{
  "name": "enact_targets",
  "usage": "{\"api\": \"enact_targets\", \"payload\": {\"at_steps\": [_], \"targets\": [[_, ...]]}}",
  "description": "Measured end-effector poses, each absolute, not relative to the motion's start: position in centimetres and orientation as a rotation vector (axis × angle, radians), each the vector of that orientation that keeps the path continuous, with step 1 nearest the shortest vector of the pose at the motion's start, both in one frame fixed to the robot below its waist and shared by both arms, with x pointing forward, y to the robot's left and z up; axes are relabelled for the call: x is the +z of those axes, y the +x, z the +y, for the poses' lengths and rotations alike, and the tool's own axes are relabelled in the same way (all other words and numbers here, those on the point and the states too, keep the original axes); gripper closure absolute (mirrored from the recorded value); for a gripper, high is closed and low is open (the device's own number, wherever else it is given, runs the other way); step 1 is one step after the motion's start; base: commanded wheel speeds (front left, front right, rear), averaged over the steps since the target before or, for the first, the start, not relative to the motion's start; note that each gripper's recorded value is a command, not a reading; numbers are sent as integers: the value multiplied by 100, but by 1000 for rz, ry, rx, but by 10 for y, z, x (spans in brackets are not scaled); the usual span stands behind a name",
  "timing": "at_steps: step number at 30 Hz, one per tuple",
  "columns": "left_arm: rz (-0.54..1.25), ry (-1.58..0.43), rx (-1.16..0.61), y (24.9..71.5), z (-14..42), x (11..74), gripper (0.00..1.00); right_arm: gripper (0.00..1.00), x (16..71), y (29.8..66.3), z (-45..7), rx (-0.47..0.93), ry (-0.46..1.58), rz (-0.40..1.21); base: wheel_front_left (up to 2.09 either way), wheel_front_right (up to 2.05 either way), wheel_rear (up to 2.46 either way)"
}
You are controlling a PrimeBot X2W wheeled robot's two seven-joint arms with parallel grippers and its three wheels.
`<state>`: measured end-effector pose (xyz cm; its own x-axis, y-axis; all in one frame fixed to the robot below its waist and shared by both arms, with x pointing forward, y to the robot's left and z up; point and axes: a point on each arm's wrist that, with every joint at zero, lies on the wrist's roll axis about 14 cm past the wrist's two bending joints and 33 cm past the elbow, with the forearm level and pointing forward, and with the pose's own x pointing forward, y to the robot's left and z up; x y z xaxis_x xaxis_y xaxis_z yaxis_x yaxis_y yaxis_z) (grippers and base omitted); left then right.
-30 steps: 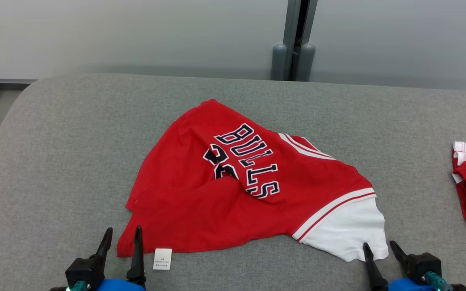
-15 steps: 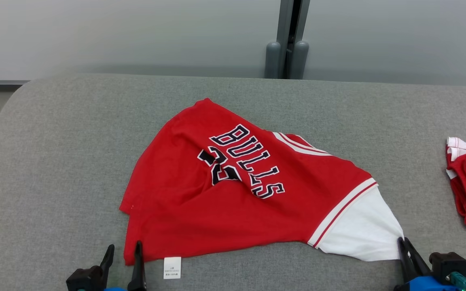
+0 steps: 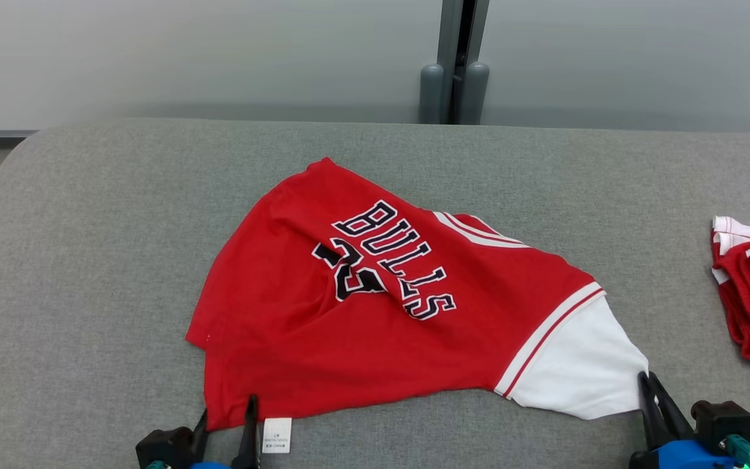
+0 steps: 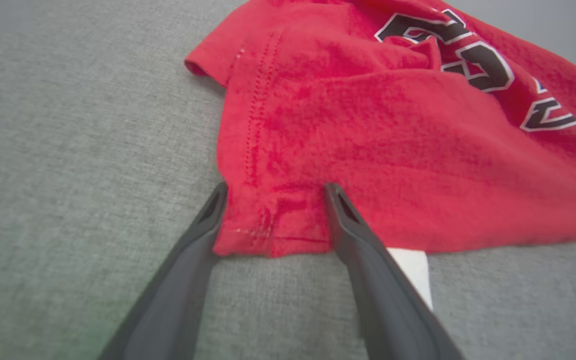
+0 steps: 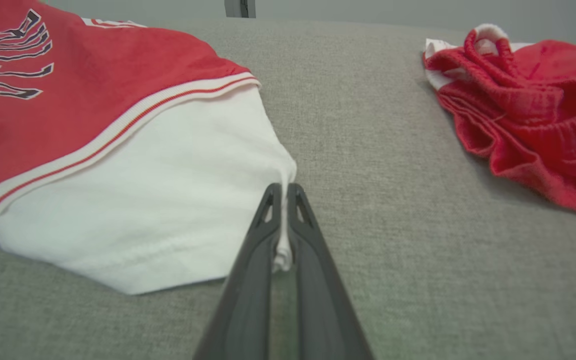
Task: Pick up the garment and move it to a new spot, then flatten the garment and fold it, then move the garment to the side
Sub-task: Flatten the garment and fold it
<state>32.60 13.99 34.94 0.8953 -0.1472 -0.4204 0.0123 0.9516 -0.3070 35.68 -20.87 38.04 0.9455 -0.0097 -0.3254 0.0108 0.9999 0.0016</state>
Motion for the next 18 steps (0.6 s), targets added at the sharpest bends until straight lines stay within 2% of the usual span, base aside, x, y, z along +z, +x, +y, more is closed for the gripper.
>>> {"api": "enact_targets", "payload": {"at_steps": [1, 4, 8, 13, 18], "targets": [[458, -308, -89, 326, 138, 349, 100, 100, 382, 358, -208, -10, 7, 324, 0, 0, 0], [435, -315, -103, 329, 136, 356, 100, 100, 394, 363, -207, -20, 43, 282, 0, 0, 0], [300, -308, -112, 351, 143, 393, 100, 100, 436, 387, -199, -6, 102, 135, 0, 0, 0], [71, -237, -161, 385, 153, 464, 100, 100, 523, 415, -191, 38, 170, -135, 0, 0, 0], [-234, -88, -235, 421, 167, 572, 100, 100, 642, 428, -198, 92, 217, -476, 0, 0, 0]]}}
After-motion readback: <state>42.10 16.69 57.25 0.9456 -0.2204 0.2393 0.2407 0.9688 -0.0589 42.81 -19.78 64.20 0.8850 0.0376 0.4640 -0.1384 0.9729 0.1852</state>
